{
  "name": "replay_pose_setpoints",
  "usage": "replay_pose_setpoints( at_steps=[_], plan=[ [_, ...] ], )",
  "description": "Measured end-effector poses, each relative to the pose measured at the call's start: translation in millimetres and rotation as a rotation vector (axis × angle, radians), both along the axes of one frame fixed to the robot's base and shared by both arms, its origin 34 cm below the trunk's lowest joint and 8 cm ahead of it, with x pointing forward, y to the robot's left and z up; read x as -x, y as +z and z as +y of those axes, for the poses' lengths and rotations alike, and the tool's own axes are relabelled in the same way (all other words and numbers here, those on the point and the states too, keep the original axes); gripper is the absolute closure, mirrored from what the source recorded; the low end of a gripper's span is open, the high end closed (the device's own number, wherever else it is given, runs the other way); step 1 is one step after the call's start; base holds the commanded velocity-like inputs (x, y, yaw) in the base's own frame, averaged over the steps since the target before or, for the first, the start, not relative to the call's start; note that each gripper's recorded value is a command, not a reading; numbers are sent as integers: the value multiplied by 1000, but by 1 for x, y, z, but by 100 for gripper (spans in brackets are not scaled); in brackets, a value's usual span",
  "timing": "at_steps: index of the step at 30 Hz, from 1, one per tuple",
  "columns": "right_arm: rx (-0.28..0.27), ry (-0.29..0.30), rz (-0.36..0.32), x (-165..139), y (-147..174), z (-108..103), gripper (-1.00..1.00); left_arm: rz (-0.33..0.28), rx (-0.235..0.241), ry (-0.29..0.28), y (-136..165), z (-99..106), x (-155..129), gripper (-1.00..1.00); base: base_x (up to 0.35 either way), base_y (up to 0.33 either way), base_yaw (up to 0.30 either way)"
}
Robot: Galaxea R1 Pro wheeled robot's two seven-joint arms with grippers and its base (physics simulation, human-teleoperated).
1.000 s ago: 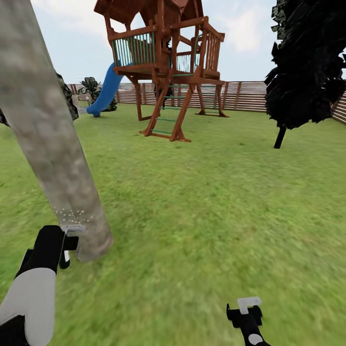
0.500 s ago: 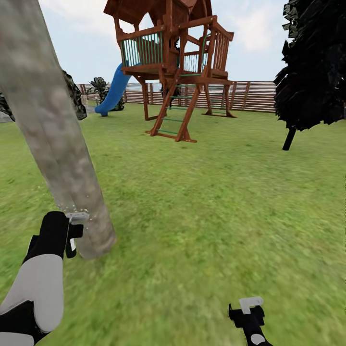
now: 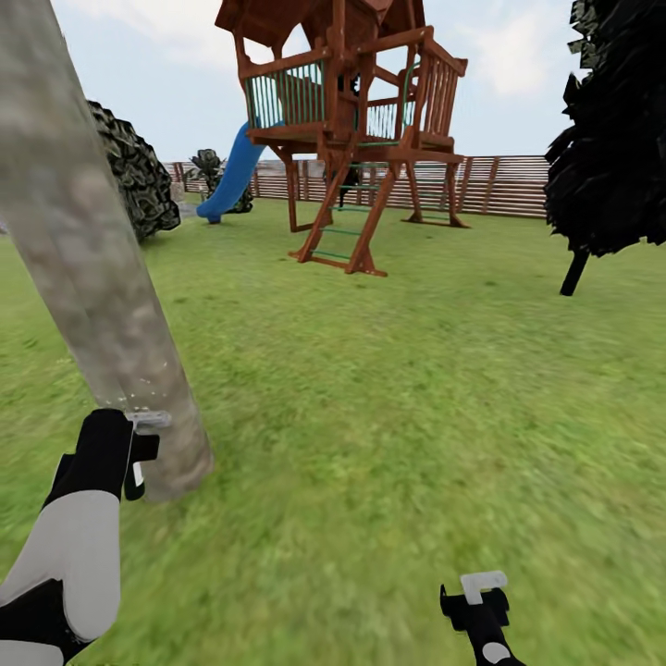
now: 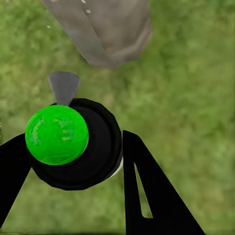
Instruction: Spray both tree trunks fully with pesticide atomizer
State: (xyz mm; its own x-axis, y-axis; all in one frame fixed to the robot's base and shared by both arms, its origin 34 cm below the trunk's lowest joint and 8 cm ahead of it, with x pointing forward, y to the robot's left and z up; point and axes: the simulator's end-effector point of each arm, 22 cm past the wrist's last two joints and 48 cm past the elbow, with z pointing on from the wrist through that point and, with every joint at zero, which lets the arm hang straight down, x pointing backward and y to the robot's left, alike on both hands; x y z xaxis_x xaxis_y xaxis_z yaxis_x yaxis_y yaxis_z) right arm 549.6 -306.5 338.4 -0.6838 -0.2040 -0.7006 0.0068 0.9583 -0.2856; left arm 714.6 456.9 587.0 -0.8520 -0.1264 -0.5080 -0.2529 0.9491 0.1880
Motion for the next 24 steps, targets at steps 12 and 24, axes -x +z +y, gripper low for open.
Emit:
replay_pose_setpoints(
  at_steps=[12,24],
  plan=[
    [0,1,0,0,0,0,-100,22,-9,5,-10,5,10,100,170,-250,277],
    [0,1,1,1,0,0,-100,21,-1,-3,-12,-2,9,100,213,-210,140]
  ],
)
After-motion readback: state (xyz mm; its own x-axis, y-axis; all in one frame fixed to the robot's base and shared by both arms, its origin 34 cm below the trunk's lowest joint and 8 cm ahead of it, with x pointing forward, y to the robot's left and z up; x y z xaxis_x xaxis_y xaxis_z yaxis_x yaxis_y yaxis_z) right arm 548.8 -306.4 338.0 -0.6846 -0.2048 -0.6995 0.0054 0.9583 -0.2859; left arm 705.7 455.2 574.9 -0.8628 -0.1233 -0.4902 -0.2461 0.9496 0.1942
